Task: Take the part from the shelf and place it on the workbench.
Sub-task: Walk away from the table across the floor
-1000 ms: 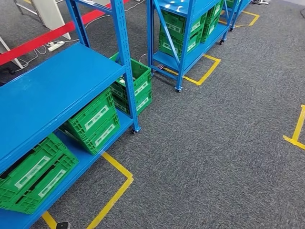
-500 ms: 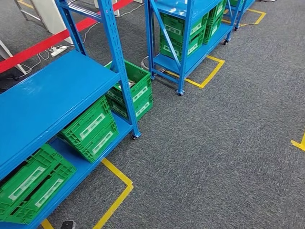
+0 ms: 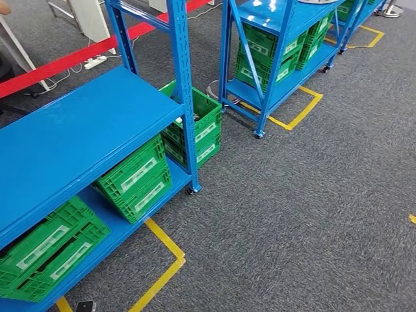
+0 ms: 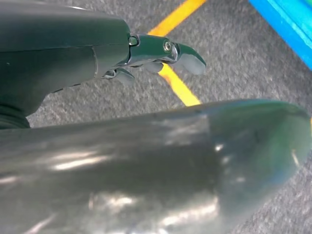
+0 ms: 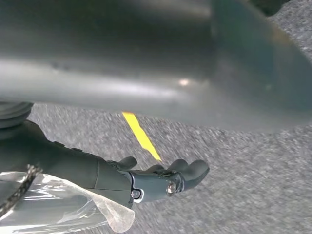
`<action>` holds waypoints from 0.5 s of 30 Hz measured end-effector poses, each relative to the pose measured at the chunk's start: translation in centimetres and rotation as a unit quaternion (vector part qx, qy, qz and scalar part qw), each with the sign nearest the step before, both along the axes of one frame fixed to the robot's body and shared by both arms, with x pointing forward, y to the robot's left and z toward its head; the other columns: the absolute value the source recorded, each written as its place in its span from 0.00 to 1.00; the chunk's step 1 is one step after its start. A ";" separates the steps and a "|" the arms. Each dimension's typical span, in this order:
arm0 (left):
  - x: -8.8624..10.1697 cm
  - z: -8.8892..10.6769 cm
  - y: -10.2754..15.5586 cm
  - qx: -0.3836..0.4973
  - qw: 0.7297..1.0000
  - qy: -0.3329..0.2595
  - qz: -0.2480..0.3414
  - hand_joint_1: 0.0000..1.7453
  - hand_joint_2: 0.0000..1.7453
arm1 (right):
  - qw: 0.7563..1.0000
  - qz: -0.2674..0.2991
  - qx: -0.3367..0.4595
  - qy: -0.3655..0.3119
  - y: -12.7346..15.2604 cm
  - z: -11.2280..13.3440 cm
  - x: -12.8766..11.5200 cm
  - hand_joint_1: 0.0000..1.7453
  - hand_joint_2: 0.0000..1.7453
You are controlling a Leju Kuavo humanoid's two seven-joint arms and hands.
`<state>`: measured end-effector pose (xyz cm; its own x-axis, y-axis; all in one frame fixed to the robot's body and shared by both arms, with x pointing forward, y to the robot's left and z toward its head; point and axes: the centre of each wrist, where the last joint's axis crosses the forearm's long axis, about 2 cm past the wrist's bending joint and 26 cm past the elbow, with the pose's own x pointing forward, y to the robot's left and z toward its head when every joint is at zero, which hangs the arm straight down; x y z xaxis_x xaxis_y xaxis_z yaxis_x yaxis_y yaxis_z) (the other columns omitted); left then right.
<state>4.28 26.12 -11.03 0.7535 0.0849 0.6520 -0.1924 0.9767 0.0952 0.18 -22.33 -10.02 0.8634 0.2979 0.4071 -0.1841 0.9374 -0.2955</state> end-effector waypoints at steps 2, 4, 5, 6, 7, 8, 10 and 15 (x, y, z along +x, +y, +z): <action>0.0 0.0 0.0 0.000 1.000 0.000 0.001 0.00 0.00 | 1.000 0.000 -0.001 0.000 0.0 0.0 0.0 0.00 0.00; -0.1 0.0 -0.1 -0.001 1.000 0.002 0.002 0.00 0.00 | 1.000 0.001 -0.001 -0.001 -0.1 0.0 0.1 0.00 0.00; -0.2 0.0 -0.1 -0.001 1.000 0.002 0.002 0.00 0.00 | 1.000 0.002 -0.001 -0.001 -0.1 0.0 0.1 0.00 0.00; -0.2 0.0 -0.1 -0.001 1.000 0.002 0.002 0.00 0.00 | 1.000 0.003 -0.001 -0.002 -0.1 0.0 0.1 0.00 0.00; -0.1 0.0 -0.1 -0.001 1.000 0.002 0.002 0.00 0.00 | 1.000 0.003 -0.001 -0.003 -0.1 0.0 0.2 0.00 0.00; -0.1 0.0 -0.1 -0.001 1.000 0.001 0.003 0.00 0.00 | 1.000 0.003 -0.001 -0.003 -0.1 0.0 0.2 0.00 0.00; -0.1 0.0 -0.1 0.000 1.000 0.002 0.003 0.00 0.00 | 1.000 0.003 -0.001 -0.002 -0.1 0.0 0.1 0.00 0.00; -0.1 0.0 0.1 0.002 1.000 0.002 0.003 0.00 0.00 | 1.000 0.004 -0.002 -0.004 0.0 0.1 0.2 0.00 0.00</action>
<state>4.15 26.18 -11.04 0.7557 0.0868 0.6492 -0.1981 0.9750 0.1002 0.34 -22.33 -9.92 0.8579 0.3068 0.4122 -0.1902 0.9348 -0.2999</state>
